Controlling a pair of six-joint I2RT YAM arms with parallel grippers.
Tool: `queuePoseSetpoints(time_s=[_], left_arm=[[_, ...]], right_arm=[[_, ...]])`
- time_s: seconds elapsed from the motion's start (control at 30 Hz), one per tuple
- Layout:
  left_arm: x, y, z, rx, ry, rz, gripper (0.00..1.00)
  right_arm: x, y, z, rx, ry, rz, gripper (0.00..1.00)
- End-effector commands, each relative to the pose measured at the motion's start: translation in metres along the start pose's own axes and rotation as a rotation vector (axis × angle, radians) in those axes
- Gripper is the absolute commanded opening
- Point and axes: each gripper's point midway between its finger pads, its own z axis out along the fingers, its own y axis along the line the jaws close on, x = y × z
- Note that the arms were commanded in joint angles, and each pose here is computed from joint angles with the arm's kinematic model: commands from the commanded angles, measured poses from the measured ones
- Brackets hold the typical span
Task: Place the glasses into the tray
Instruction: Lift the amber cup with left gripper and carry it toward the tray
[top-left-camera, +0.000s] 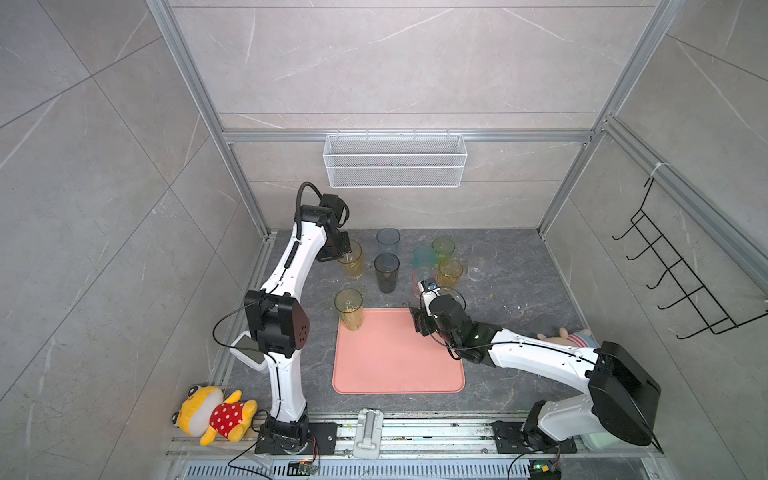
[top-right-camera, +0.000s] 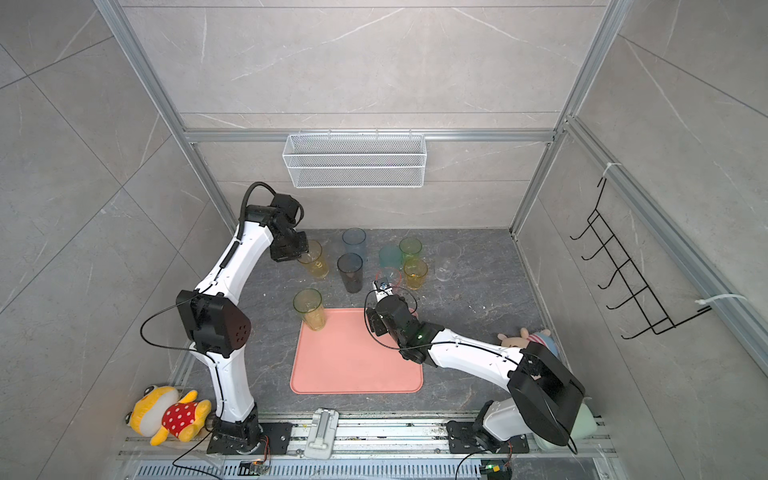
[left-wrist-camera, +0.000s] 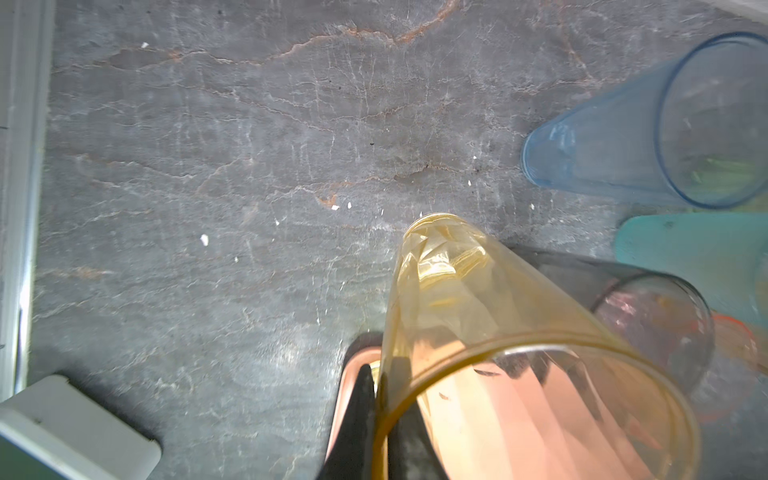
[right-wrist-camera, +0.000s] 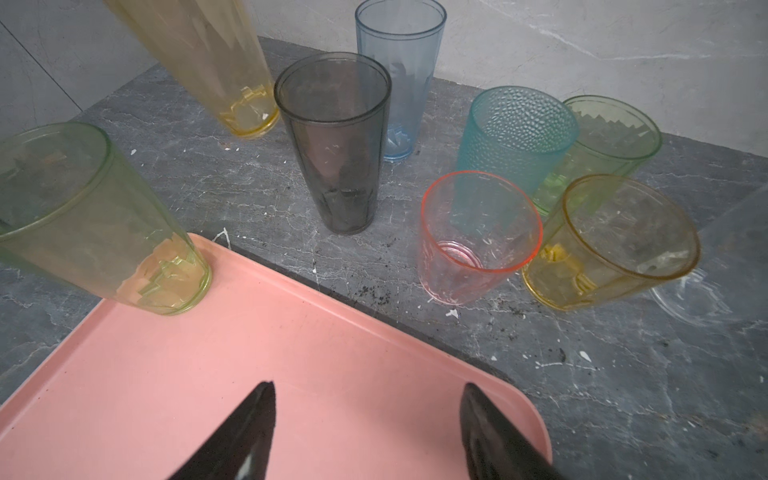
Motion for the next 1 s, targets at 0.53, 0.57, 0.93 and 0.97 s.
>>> queuePoseSetpoints(time_s=[0.53, 0.57, 0.93, 0.97], left_arm=[[0.06, 0.067, -0.091, -0.169, -0.044, 0.036, 0.0], [0.065, 0.071, -0.095, -0.179, -0.045, 0.032, 0.0], [0.129, 0.101, -0.103, -0.213, 0.019, 0.006, 0.0], [0.134, 0.103, -0.102, -0.217, 0.03, 0.007, 0.0]], right_arm=[[-0.006, -0.002, 0.001, 0.04, -0.014, -0.032, 0.71], [-0.007, -0.002, 0.001, 0.042, -0.015, -0.032, 0.71], [-0.007, -0.003, 0.002, 0.049, -0.016, -0.032, 0.71], [-0.007, -0.003, 0.002, 0.05, -0.017, -0.03, 0.71]])
